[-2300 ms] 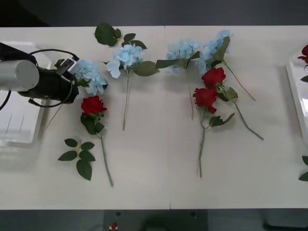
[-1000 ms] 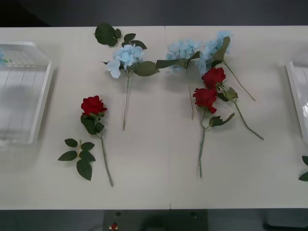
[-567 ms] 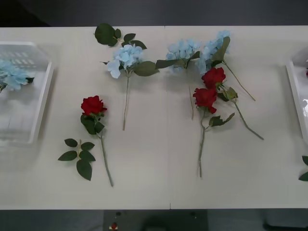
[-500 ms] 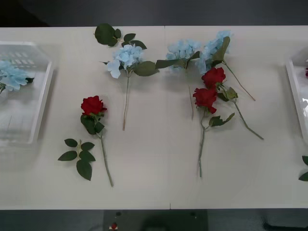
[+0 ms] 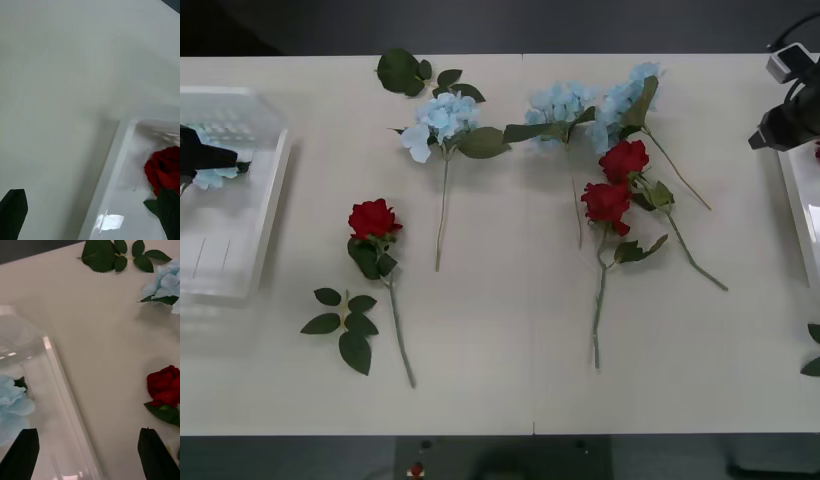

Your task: Put the red flowers into the right box and the blue flowers into the left box

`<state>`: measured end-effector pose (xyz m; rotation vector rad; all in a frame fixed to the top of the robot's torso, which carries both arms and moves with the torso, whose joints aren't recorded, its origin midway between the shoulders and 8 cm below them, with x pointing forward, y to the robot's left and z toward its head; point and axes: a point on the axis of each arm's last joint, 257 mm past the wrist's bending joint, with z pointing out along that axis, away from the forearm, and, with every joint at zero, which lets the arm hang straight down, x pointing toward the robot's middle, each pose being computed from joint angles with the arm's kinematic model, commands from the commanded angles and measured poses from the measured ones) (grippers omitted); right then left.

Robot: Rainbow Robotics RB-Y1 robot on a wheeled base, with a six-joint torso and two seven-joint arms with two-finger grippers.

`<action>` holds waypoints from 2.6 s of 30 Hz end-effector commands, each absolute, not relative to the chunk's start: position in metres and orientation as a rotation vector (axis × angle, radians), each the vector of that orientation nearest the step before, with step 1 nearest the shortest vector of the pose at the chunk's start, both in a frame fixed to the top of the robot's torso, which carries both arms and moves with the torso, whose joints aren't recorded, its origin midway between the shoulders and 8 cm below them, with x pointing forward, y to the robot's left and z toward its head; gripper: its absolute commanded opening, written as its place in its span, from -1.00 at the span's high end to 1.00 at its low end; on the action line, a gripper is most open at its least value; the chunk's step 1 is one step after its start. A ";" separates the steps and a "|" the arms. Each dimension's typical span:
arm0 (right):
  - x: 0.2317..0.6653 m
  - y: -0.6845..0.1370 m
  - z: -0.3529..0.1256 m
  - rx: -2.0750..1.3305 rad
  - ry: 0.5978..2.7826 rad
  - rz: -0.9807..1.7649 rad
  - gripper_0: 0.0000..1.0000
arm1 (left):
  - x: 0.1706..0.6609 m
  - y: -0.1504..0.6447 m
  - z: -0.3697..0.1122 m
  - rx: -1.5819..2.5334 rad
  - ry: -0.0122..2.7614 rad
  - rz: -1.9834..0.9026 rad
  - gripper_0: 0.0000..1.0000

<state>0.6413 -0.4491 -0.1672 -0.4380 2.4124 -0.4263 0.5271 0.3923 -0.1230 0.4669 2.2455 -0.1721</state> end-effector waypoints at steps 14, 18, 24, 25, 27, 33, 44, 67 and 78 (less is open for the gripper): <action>0.673 -0.317 -0.201 -0.711 2.293 -0.342 -1.00 | 0.501 0.281 -0.254 0.175 2.491 -0.376 -1.00; 0.677 -0.301 -0.212 -0.726 2.276 -0.335 -1.00 | 0.492 0.268 -0.275 0.121 2.537 -0.365 -1.00; 0.679 -0.288 -0.221 -0.728 2.272 -0.316 -1.00 | 0.493 0.237 -0.290 0.081 2.539 -0.349 -1.00; 0.680 -0.287 -0.221 -0.726 2.269 -0.313 -1.00 | 0.496 0.231 -0.292 0.084 2.531 -0.337 -1.00; 0.681 -0.285 -0.223 -0.727 2.266 -0.314 -0.75 | 0.501 0.220 -0.294 0.082 2.521 -0.318 -1.00; 0.681 -0.281 -0.227 -0.715 2.274 -0.298 0.94 | 0.513 0.215 -0.302 0.115 2.488 -0.166 -1.00; 0.684 -0.290 -0.216 -0.669 2.268 -0.279 1.00 | 0.527 0.220 -0.317 0.099 2.485 -0.066 -0.59; 0.613 -0.311 -0.054 -0.705 2.077 0.396 1.00 | 0.528 0.208 -0.255 0.066 2.440 -0.260 1.00; 0.560 -0.314 -0.038 -0.640 1.884 0.722 1.00 | 0.530 0.174 -0.127 0.086 2.247 -0.604 1.00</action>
